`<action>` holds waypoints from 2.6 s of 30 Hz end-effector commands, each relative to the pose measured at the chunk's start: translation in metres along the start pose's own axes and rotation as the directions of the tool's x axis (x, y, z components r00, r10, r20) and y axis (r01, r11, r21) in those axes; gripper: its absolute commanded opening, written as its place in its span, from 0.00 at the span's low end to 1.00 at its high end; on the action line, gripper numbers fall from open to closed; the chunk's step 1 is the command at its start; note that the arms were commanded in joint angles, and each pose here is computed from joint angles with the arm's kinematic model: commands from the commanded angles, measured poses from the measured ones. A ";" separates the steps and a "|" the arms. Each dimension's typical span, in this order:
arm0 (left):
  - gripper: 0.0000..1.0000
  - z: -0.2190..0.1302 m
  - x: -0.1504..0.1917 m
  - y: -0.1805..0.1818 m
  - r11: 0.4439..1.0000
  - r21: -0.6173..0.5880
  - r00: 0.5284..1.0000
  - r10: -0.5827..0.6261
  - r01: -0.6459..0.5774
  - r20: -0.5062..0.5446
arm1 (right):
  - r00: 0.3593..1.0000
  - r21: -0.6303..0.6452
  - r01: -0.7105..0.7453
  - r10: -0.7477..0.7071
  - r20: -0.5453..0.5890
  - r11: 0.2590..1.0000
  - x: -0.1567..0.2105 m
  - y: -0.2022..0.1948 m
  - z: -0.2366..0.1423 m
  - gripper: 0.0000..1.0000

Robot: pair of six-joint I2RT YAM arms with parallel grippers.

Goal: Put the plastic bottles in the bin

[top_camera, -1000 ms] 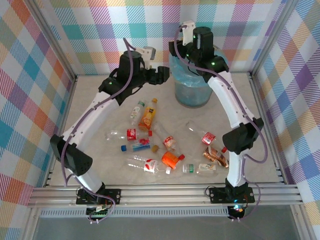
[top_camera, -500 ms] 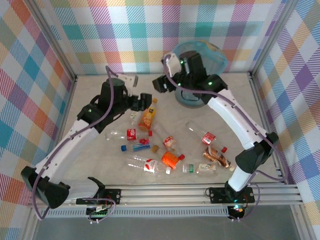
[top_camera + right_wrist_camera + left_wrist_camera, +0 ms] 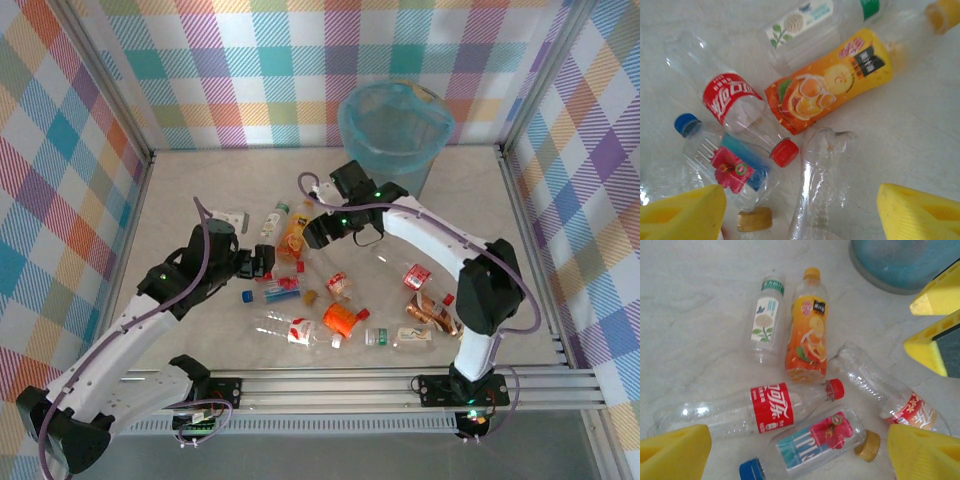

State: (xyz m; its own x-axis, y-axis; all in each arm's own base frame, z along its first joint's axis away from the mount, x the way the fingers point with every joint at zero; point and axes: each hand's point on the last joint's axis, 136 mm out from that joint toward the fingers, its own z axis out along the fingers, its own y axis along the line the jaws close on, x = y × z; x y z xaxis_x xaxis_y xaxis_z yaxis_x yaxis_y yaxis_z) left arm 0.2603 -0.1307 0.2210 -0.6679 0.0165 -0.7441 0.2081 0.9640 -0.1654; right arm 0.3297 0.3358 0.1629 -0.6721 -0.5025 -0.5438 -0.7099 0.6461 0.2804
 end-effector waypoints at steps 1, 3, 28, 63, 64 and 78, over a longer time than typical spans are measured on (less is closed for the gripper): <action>0.91 0.003 0.015 0.006 0.998 -0.026 0.998 -0.049 0.048 -0.026 | 1.000 -0.055 0.004 -0.005 -0.021 0.998 0.007 0.007 0.025 0.82; 0.91 0.007 0.023 0.007 0.998 -0.028 0.997 -0.060 0.059 -0.047 | 0.999 -0.060 -0.006 0.003 -0.050 0.998 0.014 0.003 0.039 0.83; 0.91 0.011 0.034 0.010 0.995 -0.041 0.992 -0.092 0.089 -0.086 | 0.965 0.020 0.027 -0.021 -0.260 0.999 0.064 -0.031 0.101 0.69; 0.90 -0.016 -0.275 -0.111 0.970 0.162 0.877 0.083 -0.179 0.473 | 0.575 0.478 0.114 -0.451 0.683 0.871 -0.237 -0.011 -0.283 0.53; 0.90 -0.014 -0.286 -0.116 0.968 0.178 0.872 0.073 -0.180 0.485 | 0.549 0.488 0.082 -0.448 0.705 0.869 -0.243 -0.018 -0.296 0.53; 0.88 0.065 -0.365 -0.171 0.916 0.363 0.854 -0.047 -0.169 0.518 | 0.431 0.634 -0.257 -0.500 0.751 0.730 -0.279 -0.131 -0.342 0.50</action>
State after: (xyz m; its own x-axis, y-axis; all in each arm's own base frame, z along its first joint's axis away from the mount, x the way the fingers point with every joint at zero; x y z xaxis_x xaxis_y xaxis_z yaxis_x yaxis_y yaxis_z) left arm 0.5065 -0.3119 0.4869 -0.1729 -0.1382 -0.9752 0.5382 0.8160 -0.2111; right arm 0.5300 0.2048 0.5325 0.1599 -0.1344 -0.9779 -0.2820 0.9432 -0.1757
